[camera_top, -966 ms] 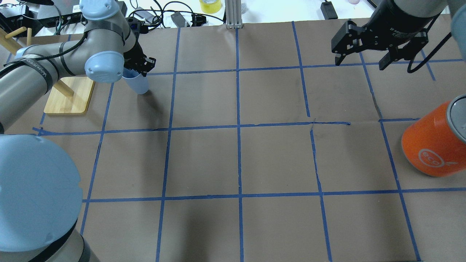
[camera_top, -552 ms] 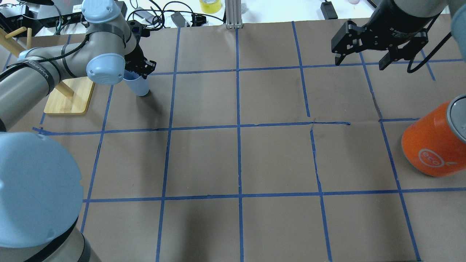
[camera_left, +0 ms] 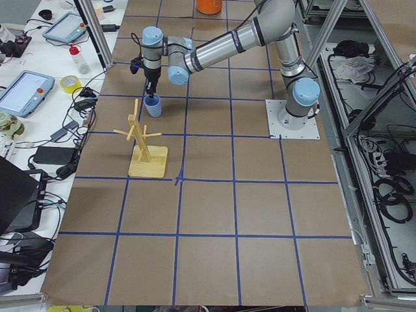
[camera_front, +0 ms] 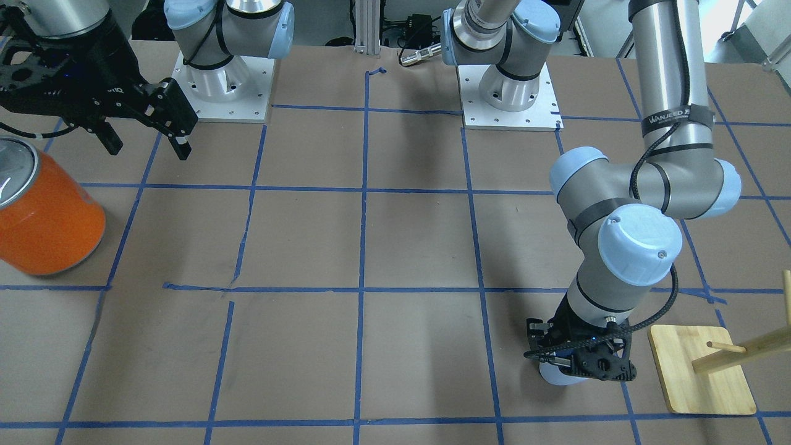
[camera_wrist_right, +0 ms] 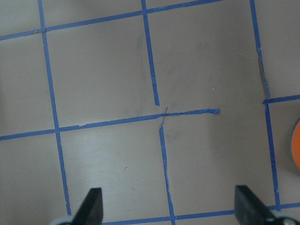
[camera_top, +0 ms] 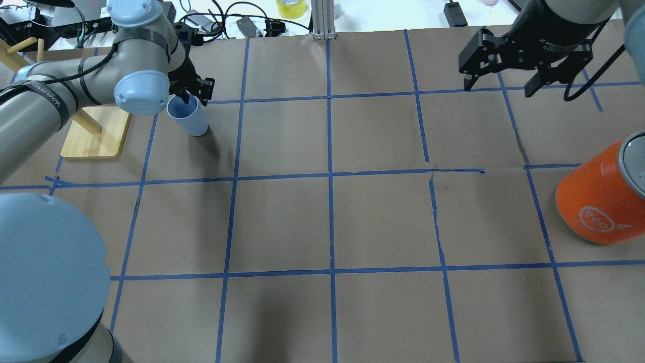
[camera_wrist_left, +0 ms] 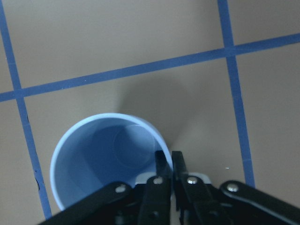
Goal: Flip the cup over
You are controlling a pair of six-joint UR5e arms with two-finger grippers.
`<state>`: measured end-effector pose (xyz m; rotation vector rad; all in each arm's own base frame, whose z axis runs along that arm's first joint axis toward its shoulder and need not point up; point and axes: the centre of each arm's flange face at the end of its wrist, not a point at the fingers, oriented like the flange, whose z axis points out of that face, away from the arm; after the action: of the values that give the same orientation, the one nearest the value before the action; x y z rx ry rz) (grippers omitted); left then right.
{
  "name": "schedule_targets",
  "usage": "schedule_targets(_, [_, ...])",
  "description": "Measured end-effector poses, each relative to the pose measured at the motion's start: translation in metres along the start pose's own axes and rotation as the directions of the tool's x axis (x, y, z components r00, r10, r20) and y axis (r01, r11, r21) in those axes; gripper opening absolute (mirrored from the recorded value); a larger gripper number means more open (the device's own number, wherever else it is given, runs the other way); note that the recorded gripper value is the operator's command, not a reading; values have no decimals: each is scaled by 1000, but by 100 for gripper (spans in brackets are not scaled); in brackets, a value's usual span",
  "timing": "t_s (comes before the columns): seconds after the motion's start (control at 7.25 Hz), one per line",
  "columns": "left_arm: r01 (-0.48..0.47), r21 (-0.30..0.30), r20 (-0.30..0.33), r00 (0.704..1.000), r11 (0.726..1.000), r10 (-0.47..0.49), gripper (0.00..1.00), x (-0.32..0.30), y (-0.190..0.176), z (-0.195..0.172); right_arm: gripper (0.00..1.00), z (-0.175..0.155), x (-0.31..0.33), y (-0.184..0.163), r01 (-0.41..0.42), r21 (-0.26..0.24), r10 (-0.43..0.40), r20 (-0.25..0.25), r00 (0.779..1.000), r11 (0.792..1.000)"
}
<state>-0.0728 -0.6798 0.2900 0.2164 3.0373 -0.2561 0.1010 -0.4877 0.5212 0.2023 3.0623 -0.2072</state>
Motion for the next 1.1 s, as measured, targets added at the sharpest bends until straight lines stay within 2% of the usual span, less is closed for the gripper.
schedule_targets(0.55, [63, -107, -10, 998, 992, -65, 100, 24, 42, -119, 100, 0, 0, 0, 1, 0, -1, 0, 1000, 1000])
schedule_targets(0.83, [67, -111, 25, 998, 992, -64, 100, 61, 75, -183, 100, 0, 0, 0, 2, 0, -2, 1, 1000, 1000])
schedule_targets(1.1, [56, -98, 4, 998, 994, -55, 100, 78, 119, -250, 100, 0, 0, 0, 2, 0, -2, 2, 1000, 1000])
